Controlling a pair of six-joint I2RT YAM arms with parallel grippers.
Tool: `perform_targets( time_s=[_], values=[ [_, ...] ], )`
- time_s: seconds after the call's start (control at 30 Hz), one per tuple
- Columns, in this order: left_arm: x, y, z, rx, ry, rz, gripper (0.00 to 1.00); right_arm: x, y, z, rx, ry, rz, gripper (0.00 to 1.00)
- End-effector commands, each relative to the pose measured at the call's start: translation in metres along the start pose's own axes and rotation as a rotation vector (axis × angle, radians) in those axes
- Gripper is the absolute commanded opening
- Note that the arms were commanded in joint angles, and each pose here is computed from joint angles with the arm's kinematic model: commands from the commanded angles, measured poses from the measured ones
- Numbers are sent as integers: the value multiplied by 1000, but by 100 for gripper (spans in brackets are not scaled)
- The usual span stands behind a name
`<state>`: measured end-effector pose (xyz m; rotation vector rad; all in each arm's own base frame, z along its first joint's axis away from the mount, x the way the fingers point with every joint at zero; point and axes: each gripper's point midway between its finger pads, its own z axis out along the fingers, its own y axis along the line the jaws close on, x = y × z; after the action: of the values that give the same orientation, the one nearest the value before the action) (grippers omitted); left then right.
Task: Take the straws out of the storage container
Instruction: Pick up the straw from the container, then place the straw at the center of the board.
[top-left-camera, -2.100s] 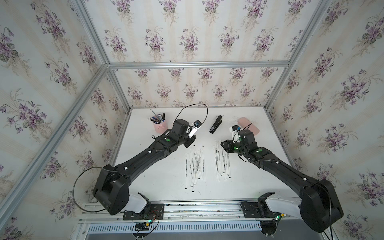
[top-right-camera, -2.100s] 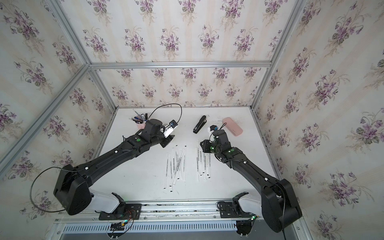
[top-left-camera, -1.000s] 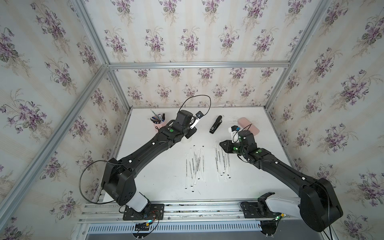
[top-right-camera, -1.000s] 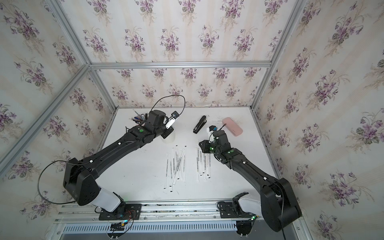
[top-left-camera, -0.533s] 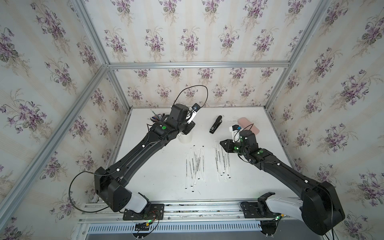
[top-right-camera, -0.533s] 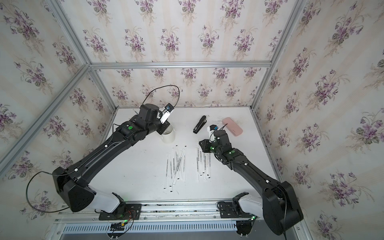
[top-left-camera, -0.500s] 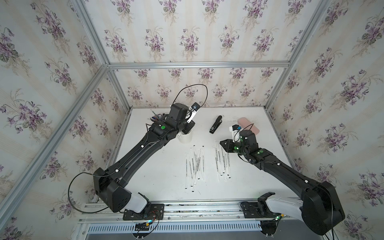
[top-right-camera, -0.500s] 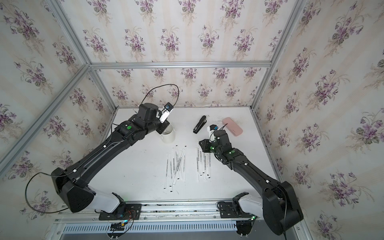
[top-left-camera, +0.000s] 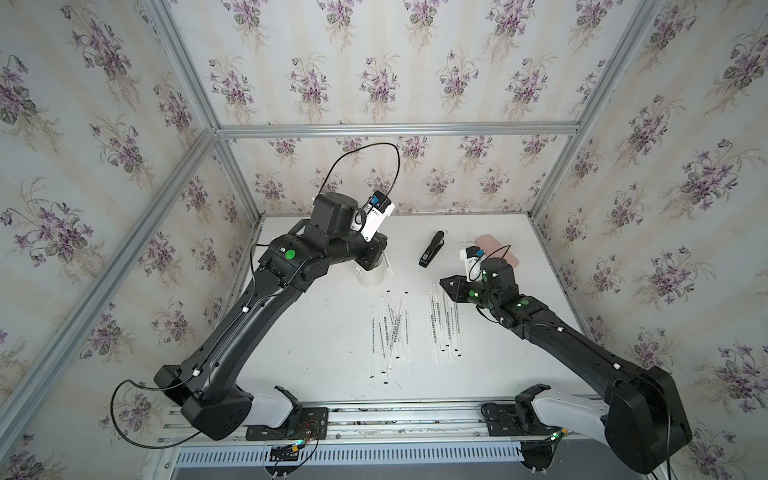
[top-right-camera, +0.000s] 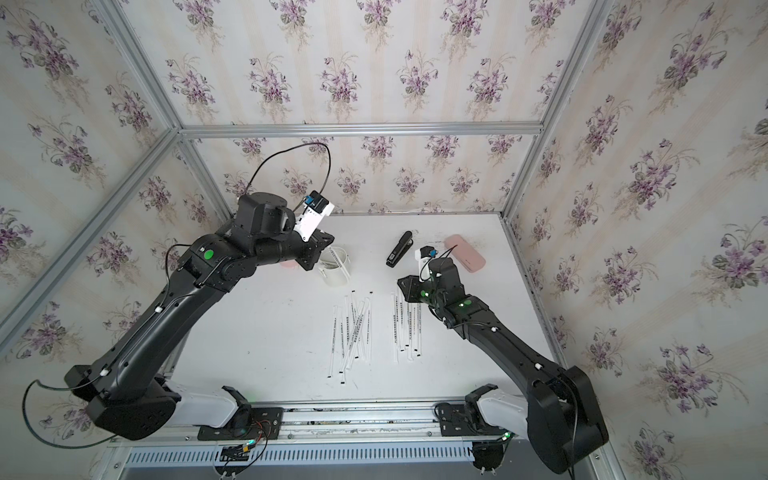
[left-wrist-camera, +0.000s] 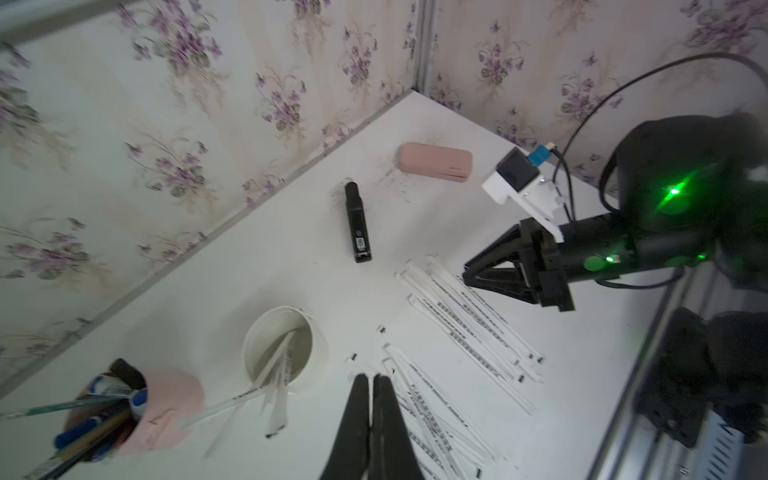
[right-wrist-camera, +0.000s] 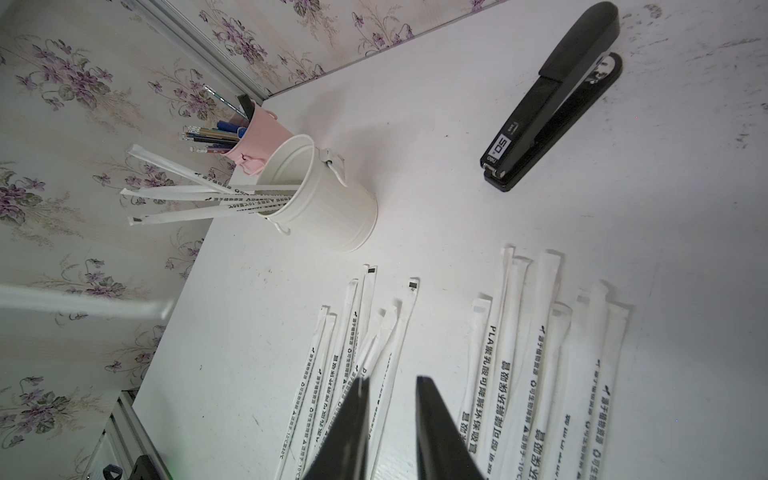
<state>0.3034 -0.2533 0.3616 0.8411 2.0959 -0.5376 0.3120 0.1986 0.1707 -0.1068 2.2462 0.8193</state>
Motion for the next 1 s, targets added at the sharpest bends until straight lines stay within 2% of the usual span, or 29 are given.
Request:
perform_targets(
  time_s=[0.0,0.1,0.2,0.3,0.53,0.8,0.97],
  values=[
    [52,-37,19,235,263,-184,3,1,0,2,-6,7,0,24],
    [78,-47,45,329,424,-245,3,4,1,4,-17,17,3,24],
    [106,-44,76,367,582,-299,3,5,2,3,-26,16,5,24],
    [125,-47,101,432,656,-339,4,4,3,1,-27,9,1,24],
    [155,-25,132,409,721,-399,10,12,-4,1,-7,25,-2,24],
    [177,-5,144,393,738,-454,12,15,-3,5,-16,40,5,24],
    [179,1,144,378,729,-458,20,14,-3,5,-13,35,9,24]
  ],
)
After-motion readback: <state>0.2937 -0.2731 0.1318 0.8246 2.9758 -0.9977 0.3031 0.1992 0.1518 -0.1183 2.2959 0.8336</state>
